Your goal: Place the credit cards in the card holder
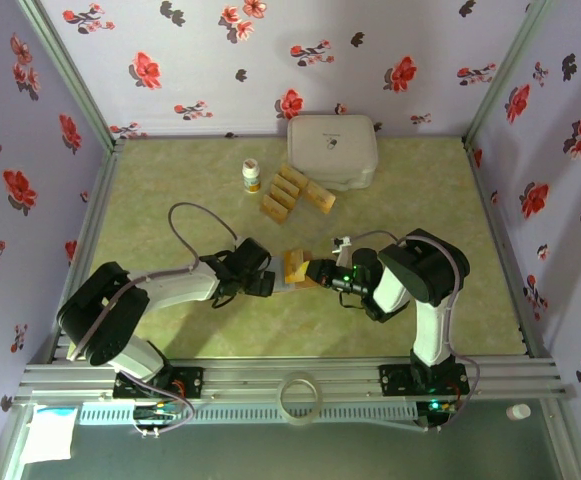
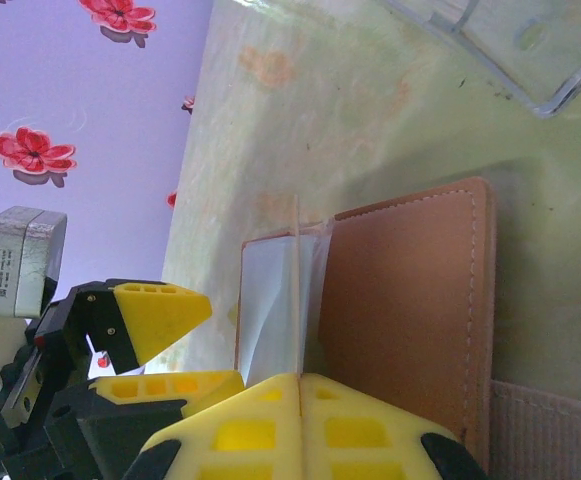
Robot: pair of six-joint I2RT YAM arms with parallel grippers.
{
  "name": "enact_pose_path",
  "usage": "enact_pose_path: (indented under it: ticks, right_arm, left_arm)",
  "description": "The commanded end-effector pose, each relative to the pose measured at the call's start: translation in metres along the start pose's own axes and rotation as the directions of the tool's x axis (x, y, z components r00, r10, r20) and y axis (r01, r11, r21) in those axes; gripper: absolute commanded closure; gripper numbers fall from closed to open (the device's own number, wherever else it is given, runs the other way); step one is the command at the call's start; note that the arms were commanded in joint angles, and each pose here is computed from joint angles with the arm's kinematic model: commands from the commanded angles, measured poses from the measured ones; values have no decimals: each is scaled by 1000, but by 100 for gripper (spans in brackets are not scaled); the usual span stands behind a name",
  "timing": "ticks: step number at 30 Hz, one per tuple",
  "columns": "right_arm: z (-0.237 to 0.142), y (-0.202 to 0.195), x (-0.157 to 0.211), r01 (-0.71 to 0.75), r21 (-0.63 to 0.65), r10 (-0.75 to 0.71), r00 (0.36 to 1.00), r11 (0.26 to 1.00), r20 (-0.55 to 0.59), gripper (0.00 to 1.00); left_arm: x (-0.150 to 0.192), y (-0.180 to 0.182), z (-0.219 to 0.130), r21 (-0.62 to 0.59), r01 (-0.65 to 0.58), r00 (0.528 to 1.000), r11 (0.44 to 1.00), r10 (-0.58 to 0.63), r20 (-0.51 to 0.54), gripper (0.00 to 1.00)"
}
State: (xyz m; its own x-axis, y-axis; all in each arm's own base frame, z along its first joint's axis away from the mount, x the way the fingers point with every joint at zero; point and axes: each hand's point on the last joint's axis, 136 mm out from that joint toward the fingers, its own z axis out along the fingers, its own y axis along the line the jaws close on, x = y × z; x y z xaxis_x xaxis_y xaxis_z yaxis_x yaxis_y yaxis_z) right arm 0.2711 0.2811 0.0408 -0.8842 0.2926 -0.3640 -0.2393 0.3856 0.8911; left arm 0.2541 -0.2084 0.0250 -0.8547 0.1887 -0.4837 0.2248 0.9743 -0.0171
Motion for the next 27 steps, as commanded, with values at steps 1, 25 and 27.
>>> enact_pose_path:
  ticks: [1, 25, 27]
  right_arm:
    - [2, 9, -7, -4, -32, 4, 1000, 999, 7, 100]
    - [8, 3, 1, -20, -37, 18, 999, 999, -37, 100]
    - [7, 4, 2, -18, -38, 17, 999, 999, -40, 100]
  left_arm:
    - [16, 13, 5, -59, -7, 999, 998, 6, -32, 0]
    - [18, 13, 9, -57, -11, 999, 998, 9, -34, 0]
    - [18, 13, 9, -57, -10, 999, 998, 8, -36, 0]
